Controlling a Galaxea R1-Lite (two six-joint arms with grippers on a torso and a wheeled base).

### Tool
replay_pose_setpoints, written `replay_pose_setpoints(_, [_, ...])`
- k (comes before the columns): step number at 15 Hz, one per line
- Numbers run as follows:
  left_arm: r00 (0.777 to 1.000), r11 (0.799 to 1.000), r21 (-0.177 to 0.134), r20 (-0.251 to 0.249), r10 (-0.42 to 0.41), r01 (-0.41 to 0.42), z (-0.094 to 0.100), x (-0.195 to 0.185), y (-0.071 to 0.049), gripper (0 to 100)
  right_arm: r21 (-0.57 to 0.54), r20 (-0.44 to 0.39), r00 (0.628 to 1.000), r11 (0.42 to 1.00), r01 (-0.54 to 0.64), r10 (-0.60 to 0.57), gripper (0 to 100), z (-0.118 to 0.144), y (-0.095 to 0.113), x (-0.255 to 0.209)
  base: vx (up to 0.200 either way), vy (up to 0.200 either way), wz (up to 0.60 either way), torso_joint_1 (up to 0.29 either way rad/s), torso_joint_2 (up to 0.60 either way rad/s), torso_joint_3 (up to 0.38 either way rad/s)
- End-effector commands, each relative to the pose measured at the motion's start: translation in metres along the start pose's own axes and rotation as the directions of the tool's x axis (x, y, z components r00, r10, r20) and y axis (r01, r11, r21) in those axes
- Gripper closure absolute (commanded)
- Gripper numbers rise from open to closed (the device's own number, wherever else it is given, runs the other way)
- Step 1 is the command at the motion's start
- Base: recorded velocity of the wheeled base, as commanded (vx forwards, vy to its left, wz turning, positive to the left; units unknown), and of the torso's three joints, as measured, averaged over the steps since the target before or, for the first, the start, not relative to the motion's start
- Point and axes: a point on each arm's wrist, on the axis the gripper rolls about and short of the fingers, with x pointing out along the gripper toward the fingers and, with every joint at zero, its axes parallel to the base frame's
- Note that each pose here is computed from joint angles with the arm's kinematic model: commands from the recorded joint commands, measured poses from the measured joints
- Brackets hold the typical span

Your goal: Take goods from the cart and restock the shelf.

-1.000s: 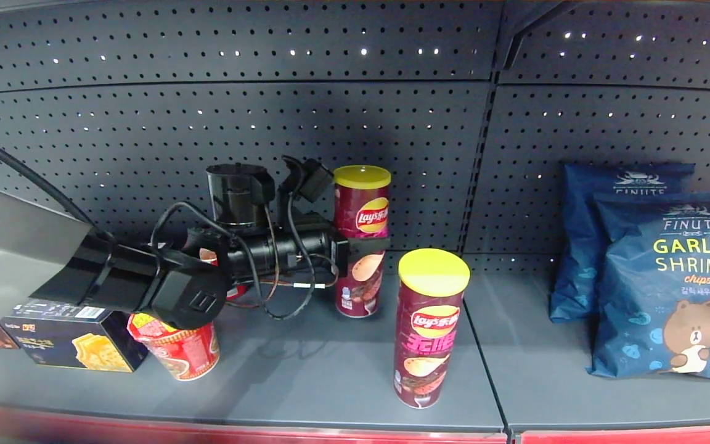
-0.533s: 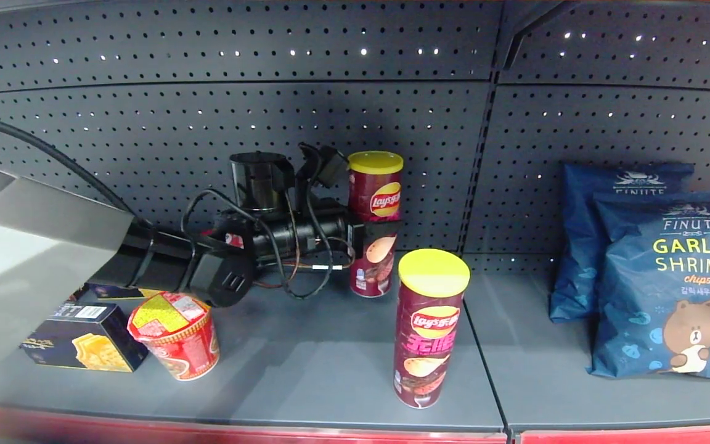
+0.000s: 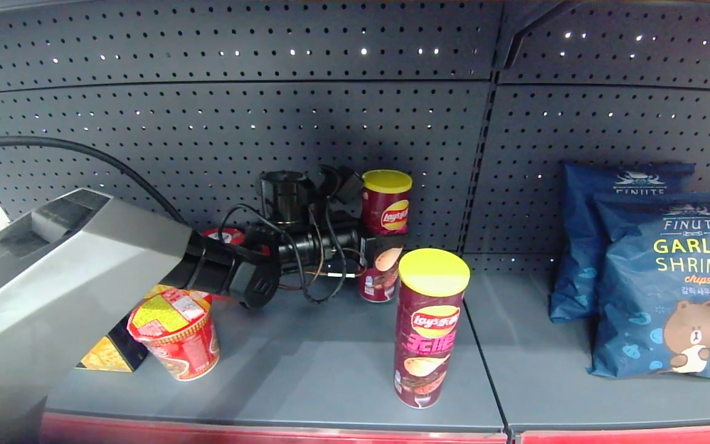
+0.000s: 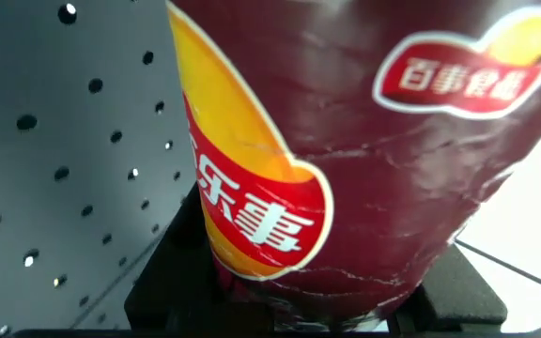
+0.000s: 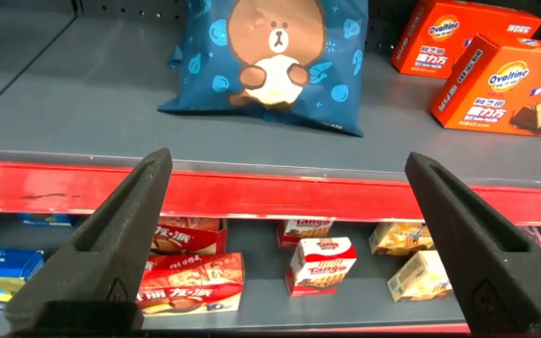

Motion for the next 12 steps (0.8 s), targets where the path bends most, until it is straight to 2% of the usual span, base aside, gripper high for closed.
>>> replay_pose_setpoints(1, [1.0, 1.0, -0.003, -0.004, -0.005, 0.005, -0.009, 0.012, 0.005, 100, -0.001, -0.002, 1.0, 1.0, -0.001, 0.001, 0, 0.0, 0.0, 0.0, 0.0, 0.0, 0.0, 0.0, 0.0, 0.0])
replay_pose_setpoints(4, [1.0, 1.0, -0.001, -0.002, -0.008, 0.008, -0.012, 0.017, 0.006, 100, -0.001, -0.002, 1.0, 1.0, -0.001, 0.001, 0, 0.0, 0.0, 0.0, 0.0, 0.0, 0.0, 0.0, 0.0, 0.0])
replay_pose_setpoints(7, [1.0, 1.0, 0.006, 0.006, -0.025, 0.025, -0.009, 0.023, -0.001, 100, -0.001, -0.002, 1.0, 1.0, -0.001, 0.001, 0, 0.0, 0.0, 0.0, 0.0, 0.0, 0.0, 0.0, 0.0, 0.0])
replay_pose_setpoints(12, [1.0, 1.0, 0.005, 0.003, -0.03, 0.03, -0.012, 0.026, -0.002, 100, 0.003, -0.003, 1.0, 1.0, -0.001, 0.001, 0, 0.0, 0.0, 0.0, 0.0, 0.0, 0.0, 0.0, 0.0, 0.0])
